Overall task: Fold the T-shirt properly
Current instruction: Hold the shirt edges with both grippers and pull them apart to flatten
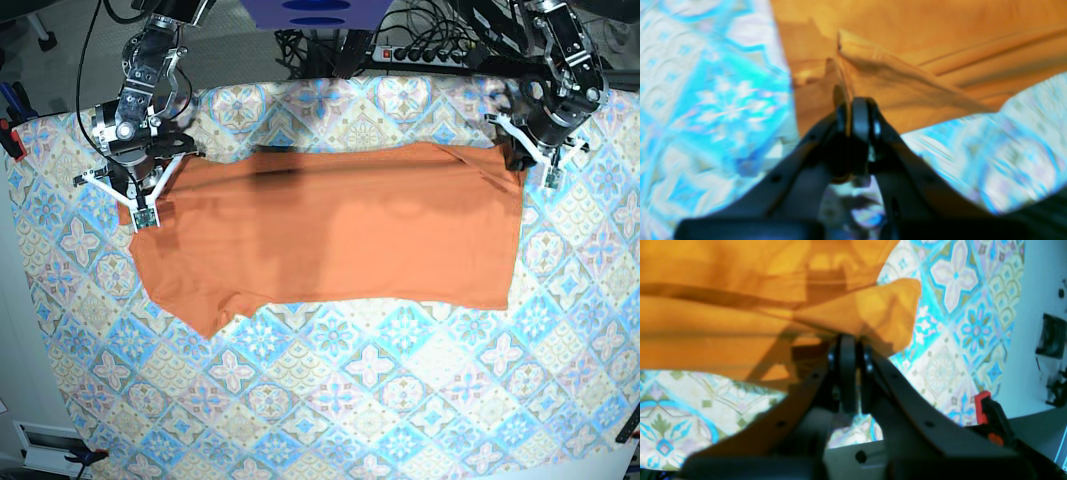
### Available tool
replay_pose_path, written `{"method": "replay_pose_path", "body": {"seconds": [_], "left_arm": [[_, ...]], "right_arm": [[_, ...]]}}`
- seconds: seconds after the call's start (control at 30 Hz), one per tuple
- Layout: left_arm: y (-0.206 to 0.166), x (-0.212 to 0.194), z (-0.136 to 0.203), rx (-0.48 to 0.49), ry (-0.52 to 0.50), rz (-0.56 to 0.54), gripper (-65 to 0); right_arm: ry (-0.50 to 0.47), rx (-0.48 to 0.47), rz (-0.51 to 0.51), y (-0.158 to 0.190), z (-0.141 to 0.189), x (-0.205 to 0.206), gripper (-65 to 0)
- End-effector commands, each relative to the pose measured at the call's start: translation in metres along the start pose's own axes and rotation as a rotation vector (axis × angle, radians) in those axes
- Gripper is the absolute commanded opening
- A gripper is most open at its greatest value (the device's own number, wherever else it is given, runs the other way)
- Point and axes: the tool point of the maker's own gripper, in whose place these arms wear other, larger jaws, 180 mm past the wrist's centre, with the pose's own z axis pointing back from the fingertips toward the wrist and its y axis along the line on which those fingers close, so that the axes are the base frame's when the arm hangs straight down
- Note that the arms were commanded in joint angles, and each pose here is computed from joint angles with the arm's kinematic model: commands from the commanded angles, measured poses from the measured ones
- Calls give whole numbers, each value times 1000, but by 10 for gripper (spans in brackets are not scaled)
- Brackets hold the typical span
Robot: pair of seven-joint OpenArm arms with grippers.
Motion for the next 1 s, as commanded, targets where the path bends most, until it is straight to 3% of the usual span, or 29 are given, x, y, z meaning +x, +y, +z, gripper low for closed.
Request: {"method": "replay_pose_path", "body": {"seconds": [0.0, 0.23, 0.5, 0.83, 0.97], "left_arm": [[10, 9, 1, 24, -21, -11, -650], [20, 9, -13, 63, 19, -37, -650], [23, 29, -17, 71, -18, -42, -650], [29, 54, -21, 84, -66, -50, -650], [34, 53, -29, 118, -18, -89, -650]], "right_arm": [[-29, -36, -3, -10, 3, 9, -644], [-45, -42, -10, -14, 1, 19, -644], [-13, 0, -12, -2, -13, 14, -644], [-68, 37, 9, 11, -22, 49, -642], [-37, 74, 12, 23, -34, 45, -642]]}}
